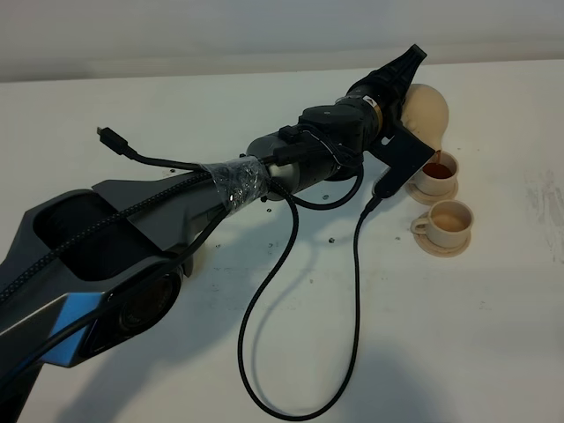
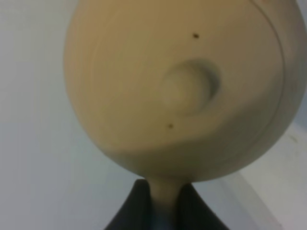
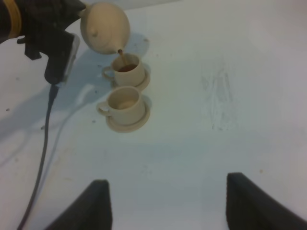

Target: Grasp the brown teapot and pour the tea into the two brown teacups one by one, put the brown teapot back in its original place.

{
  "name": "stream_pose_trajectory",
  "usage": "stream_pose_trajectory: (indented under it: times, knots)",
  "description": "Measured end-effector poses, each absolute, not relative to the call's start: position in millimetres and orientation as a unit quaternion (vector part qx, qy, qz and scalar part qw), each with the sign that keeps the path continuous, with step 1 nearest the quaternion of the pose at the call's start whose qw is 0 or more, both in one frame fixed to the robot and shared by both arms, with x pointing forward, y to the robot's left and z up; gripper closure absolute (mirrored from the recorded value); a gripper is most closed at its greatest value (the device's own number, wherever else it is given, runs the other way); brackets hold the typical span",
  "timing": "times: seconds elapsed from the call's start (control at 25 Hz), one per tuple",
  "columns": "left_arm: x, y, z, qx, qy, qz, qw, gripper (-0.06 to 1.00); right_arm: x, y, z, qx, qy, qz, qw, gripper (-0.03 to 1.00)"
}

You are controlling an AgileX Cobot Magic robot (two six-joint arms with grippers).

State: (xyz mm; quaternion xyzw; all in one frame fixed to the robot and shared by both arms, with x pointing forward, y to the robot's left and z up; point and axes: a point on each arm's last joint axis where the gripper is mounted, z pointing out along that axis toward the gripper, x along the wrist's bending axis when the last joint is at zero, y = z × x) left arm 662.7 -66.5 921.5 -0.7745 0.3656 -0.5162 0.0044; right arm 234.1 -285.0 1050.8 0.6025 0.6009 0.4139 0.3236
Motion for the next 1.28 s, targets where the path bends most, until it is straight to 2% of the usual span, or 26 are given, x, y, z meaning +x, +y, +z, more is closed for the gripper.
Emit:
stream_pose_trajectory:
  times: [1.28]
  knots:
    - [663.1,-66.7,922.4,-0.766,0.377,-0.521,0.014,0.84,234.1,-285.0,1050.8,0.602,0.601,0.414,0.324,0.43]
